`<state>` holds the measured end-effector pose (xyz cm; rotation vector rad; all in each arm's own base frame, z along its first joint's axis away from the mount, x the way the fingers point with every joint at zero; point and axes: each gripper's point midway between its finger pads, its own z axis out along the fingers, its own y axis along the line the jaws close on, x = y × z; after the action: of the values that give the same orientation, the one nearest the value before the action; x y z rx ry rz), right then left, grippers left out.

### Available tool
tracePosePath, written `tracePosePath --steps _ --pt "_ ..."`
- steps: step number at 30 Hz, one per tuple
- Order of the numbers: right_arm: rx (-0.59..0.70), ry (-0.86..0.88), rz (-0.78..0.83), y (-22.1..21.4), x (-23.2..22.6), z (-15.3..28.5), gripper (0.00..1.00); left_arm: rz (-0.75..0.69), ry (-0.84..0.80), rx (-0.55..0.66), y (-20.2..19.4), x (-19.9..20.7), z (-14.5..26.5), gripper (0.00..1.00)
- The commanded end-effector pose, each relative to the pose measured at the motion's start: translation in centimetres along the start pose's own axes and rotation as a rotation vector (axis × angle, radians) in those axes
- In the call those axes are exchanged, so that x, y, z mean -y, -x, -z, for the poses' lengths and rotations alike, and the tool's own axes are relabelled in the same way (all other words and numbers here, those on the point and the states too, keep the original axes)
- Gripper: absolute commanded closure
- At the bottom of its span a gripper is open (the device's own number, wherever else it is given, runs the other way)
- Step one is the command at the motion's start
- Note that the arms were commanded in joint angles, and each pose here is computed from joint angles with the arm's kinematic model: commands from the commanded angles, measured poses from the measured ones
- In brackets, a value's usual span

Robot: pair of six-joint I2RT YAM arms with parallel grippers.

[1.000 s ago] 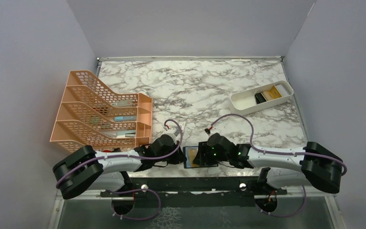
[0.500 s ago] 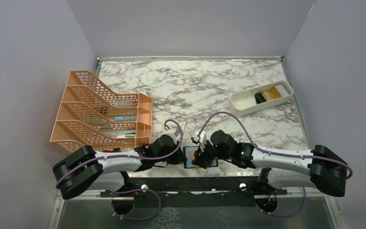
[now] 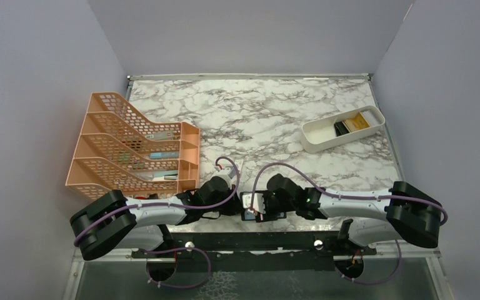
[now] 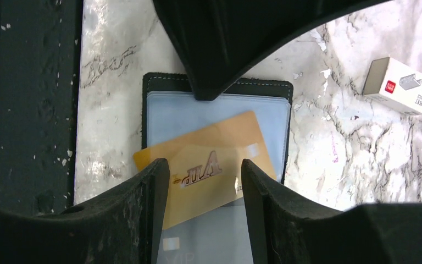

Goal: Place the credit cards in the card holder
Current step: Insert the credit card into the card holder.

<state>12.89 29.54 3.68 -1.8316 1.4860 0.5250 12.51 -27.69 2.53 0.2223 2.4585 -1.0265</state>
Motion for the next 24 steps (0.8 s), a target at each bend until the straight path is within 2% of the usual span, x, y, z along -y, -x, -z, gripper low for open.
tracePosePath --steps 1,7,18,24 --pt "-0.001 0.031 0.123 -0.5 -0.6 0.3 0.44 0.005 -0.012 -0.033 -1.0 -0.1 0.0 1.00" --pt "0.049 0.094 0.181 0.0 -1.9 0.4 0.44 -0.002 -0.015 -0.041 -1.1 -0.1 0.0 1.00" --pt "0.009 0.163 0.238 -0.3 -3.9 0.2 0.43 -0.012 -0.016 -0.044 -1.3 -0.2 -0.1 1.00" --pt "-0.042 0.089 0.247 -1.3 -2.8 -0.3 0.44 -0.012 -0.013 -0.044 -1.3 -0.3 -0.2 1.00"
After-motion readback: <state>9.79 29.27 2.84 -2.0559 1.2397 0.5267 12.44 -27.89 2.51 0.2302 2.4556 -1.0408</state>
